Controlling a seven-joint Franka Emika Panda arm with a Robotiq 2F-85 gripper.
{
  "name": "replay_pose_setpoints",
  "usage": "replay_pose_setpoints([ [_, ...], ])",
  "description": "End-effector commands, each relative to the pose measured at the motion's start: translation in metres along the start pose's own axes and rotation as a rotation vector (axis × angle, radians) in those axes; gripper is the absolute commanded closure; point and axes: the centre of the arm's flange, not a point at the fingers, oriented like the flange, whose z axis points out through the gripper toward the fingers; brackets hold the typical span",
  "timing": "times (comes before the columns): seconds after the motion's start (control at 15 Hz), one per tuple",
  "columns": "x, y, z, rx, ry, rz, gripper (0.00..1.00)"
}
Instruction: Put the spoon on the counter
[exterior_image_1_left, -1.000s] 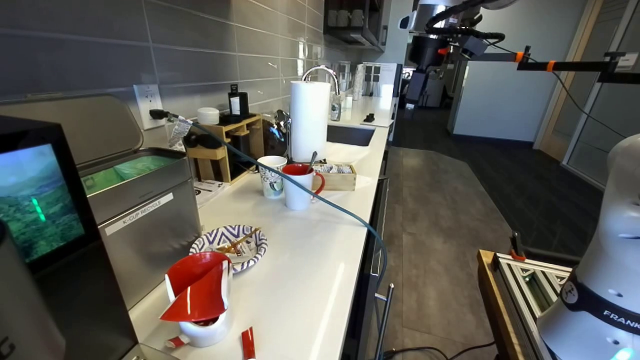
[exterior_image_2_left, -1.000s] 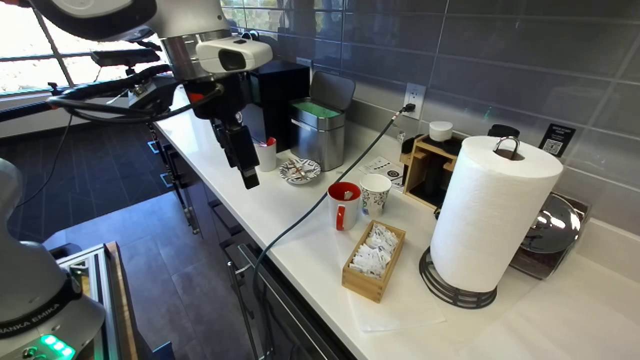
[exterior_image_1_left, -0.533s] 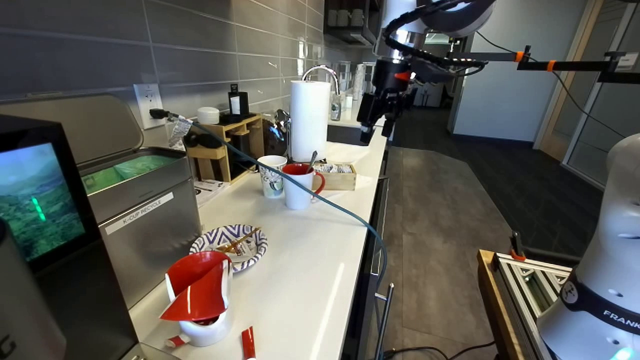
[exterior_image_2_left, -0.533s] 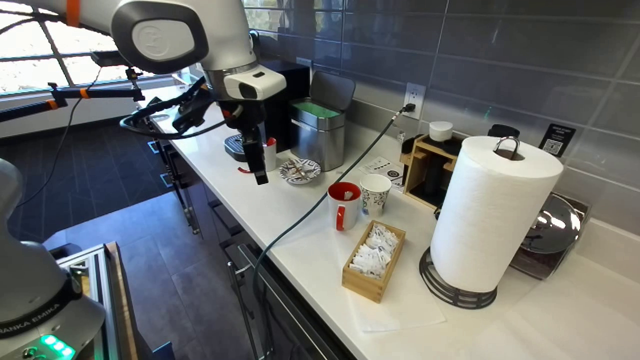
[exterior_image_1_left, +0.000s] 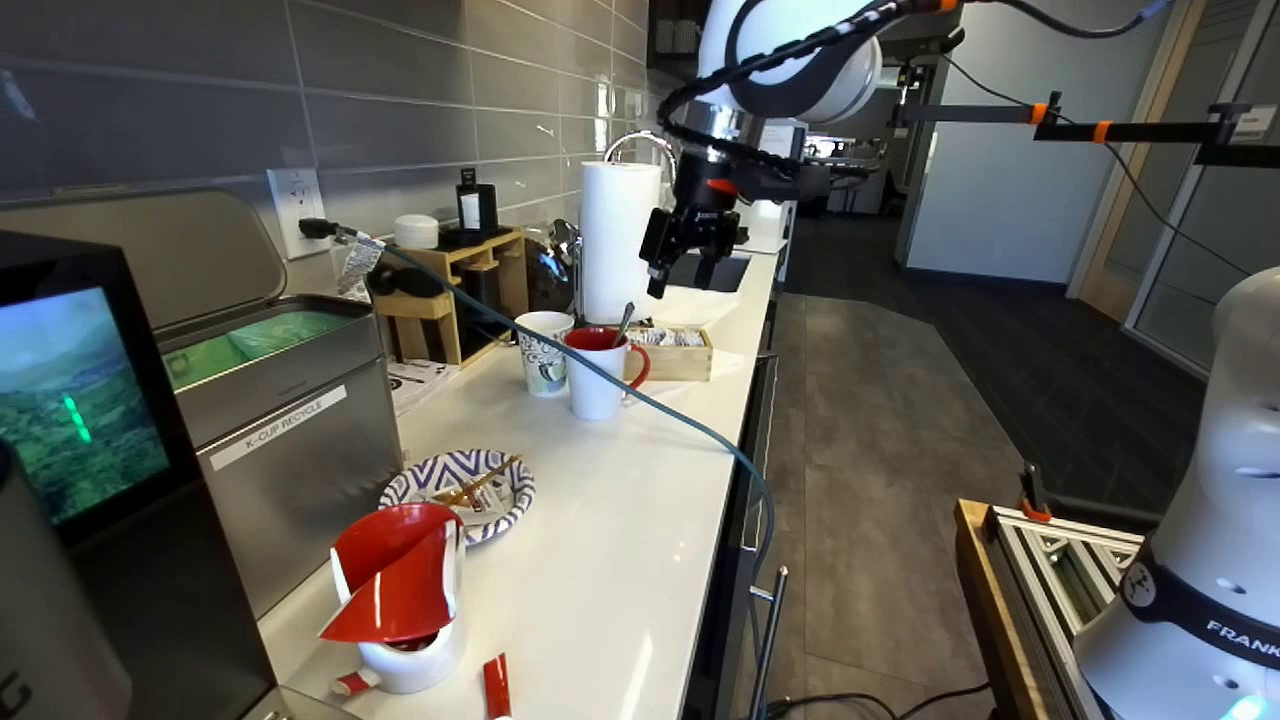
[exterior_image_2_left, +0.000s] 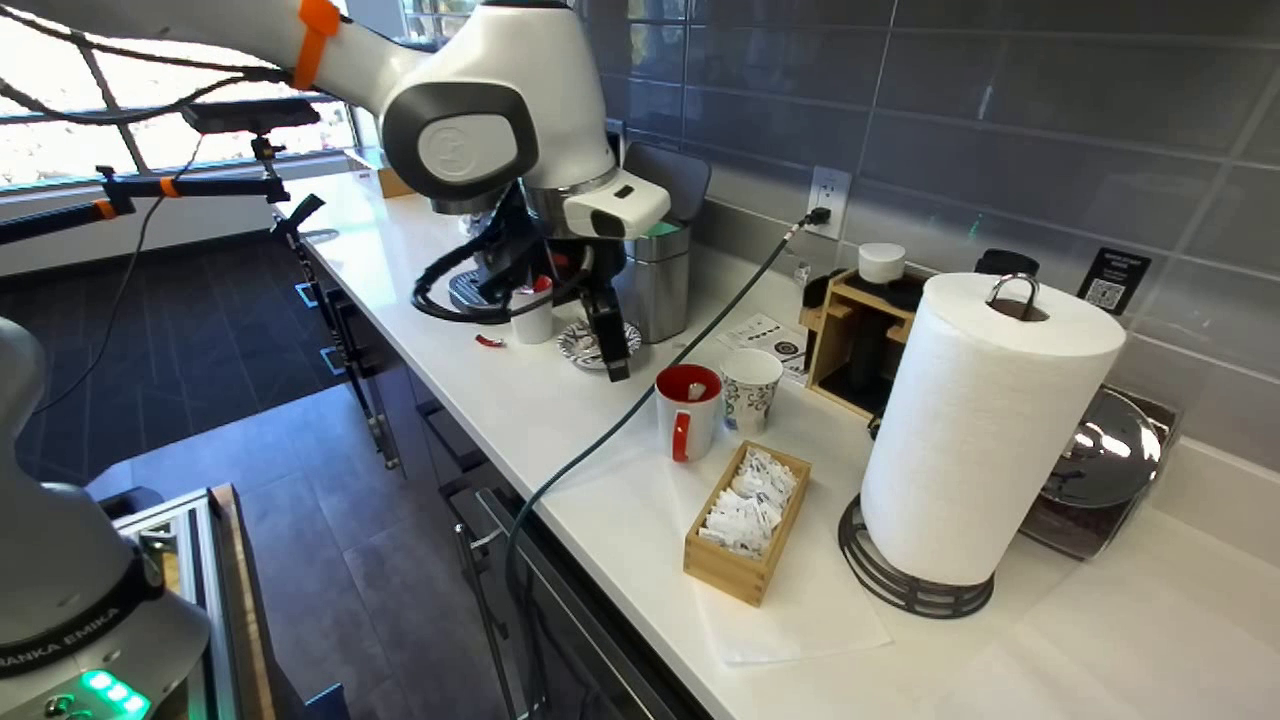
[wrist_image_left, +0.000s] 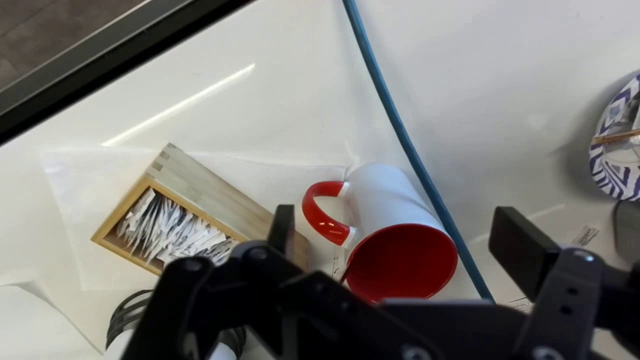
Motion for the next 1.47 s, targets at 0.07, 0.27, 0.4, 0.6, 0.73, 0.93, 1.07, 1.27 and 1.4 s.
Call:
replay_pose_setpoints([
  [0.07, 0.018, 0.007, 0.011, 0.008, -0.008, -0.006, 0.00],
  [0.27, 0.019, 0.005, 0.010, 0.009, -0.006, -0.009, 0.00],
  [0.4, 0.029, 0.011, 0.016, 0.031, -0.009, -0.013, 0.00],
  [0.6, 0.047, 0.022, 0.029, 0.051, -0.030, 0.034, 0.00],
  [0.73, 0.056, 0.025, 0.043, 0.065, -0.048, 0.105, 0.00],
  [0.93, 0.068, 0.024, 0.057, 0.078, -0.059, 0.127, 0.00],
  [1.07, 0.075, 0.021, 0.063, 0.082, -0.062, 0.137, 0.00],
  [1.27, 0.087, 0.022, 0.067, 0.086, -0.055, 0.163, 0.05],
  [1.4, 0.094, 0.026, 0.068, 0.083, -0.041, 0.188, 0.14],
])
